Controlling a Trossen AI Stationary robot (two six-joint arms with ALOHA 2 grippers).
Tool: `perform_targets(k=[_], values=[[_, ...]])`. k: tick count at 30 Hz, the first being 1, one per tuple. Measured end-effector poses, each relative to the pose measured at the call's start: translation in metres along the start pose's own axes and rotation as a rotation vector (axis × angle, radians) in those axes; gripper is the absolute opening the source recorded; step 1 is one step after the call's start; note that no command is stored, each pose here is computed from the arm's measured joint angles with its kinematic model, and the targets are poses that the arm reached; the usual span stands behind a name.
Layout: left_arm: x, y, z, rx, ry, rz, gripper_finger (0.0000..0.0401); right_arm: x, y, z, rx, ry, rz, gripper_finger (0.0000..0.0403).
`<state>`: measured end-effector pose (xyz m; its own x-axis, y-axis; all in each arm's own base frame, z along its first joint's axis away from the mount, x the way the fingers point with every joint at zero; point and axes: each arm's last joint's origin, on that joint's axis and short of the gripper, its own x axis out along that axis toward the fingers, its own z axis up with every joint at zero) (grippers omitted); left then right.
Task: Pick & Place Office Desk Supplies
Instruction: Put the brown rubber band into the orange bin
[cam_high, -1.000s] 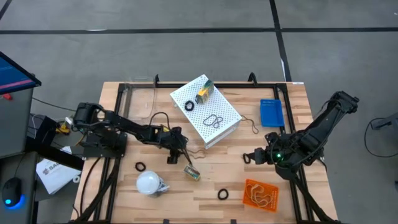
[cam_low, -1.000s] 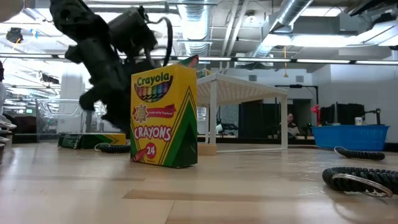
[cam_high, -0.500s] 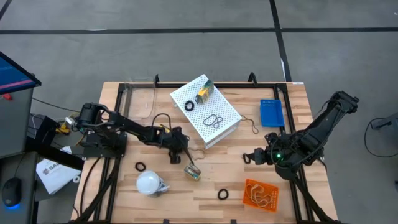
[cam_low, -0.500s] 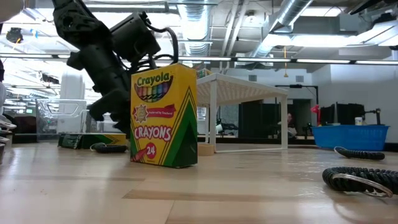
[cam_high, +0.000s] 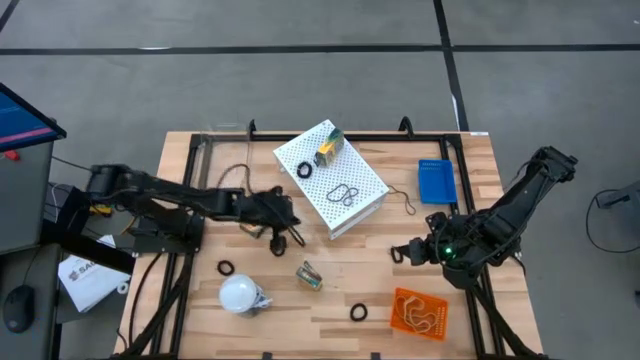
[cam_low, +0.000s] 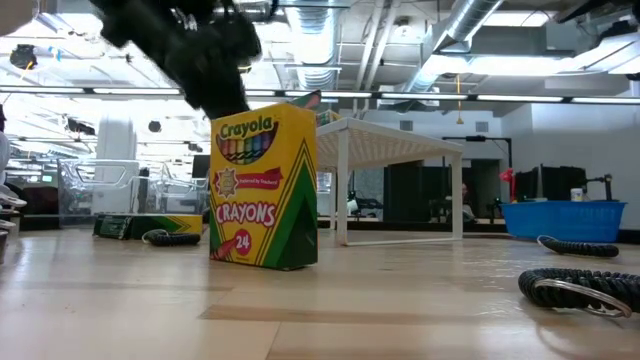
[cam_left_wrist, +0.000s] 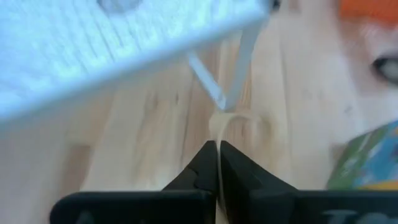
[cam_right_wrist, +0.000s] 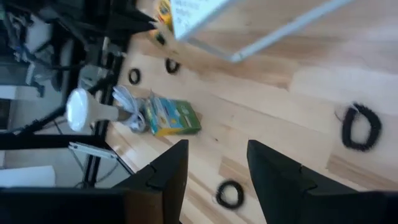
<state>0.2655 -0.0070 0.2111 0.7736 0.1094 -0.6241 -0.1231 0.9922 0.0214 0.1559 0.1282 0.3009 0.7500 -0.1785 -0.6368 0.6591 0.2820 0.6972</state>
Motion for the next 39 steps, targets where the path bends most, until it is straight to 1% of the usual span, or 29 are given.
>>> perform_targets(k=[4, 6, 8, 10, 12, 15, 18, 20, 22, 24, 26, 30, 32, 33, 34, 36, 39], values=[[-0.034, 0.002, 0.011, -0.023, -0.032, -0.010, 0.0001, -0.002, 0.003, 0.003, -0.025, -0.044, 0.043, 0.0162], [-0.052, 0.002, 0.025, -0.067, -0.122, -0.023, 0.0001, -0.005, 0.006, 0.006, -0.040, -0.069, 0.087, 0.0162], [-0.068, 0.003, 0.039, -0.113, -0.207, -0.020, 0.0001, -0.008, 0.010, 0.009, -0.090, -0.107, 0.128, 0.0162], [-0.079, 0.001, 0.052, -0.133, -0.268, -0.009, 0.0001, -0.013, 0.014, 0.014, -0.152, -0.155, 0.181, 0.0162], [-0.087, 0.001, 0.068, -0.153, -0.321, 0.027, 0.0000, -0.020, 0.020, 0.020, -0.214, -0.200, 0.245, 0.0162], [-0.095, -0.002, 0.094, -0.190, -0.390, 0.078, 0.0000, -0.032, 0.032, 0.029, -0.347, -0.240, 0.343, 0.0162], [-0.089, -0.008, 0.117, -0.189, -0.427, 0.085, 0.0000, -0.044, 0.041, 0.039, -0.497, -0.305, 0.425, 0.0162], [-0.081, -0.012, 0.132, -0.194, -0.454, 0.084, 0.0000, -0.049, 0.045, 0.043, -0.636, -0.363, 0.445, 0.0162], [-0.075, -0.017, 0.147, -0.207, -0.484, 0.073, 0.0000, -0.053, 0.047, 0.046, -0.758, -0.411, 0.446, 0.0162], [-0.068, -0.023, 0.163, -0.219, -0.528, 0.070, 0.0000, -0.056, 0.047, 0.048, -0.856, -0.446, 0.439, 0.0162], [-0.061, -0.028, 0.176, -0.228, -0.560, 0.077, 0.0000, -0.056, 0.047, 0.048, -0.925, -0.465, 0.425, 0.0162], [-0.046, -0.038, 0.194, -0.233, -0.602, 0.083, 0.0000, -0.055, 0.047, 0.048, -0.982, -0.476, 0.411, 0.0162], [-0.040, -0.042, 0.204, -0.247, -0.657, 0.080, 0.0000, -0.052, 0.048, 0.048, -0.982, -0.488, 0.389, 0.0163], [-0.036, -0.044, 0.205, -0.244, -0.650, 0.081, 0.0000, -0.050, 0.048, 0.049, -0.984, -0.494, 0.372, 0.0165], [-0.032, -0.046, 0.210, -0.253, -0.674, 0.077, 0.0000, -0.047, 0.049, 0.050, -0.978, -0.501, 0.361, 0.0168], [-0.025, -0.049, 0.214, -0.255, -0.680, 0.071, 0.0000, -0.044, 0.050, 0.053, -0.965, -0.516, 0.337, 0.0180], [-0.019, -0.055, 0.222, -0.263, -0.706, 0.059, 0.0000, -0.039, 0.052, 0.058, -0.917, -0.533, 0.318, 0.0209]])
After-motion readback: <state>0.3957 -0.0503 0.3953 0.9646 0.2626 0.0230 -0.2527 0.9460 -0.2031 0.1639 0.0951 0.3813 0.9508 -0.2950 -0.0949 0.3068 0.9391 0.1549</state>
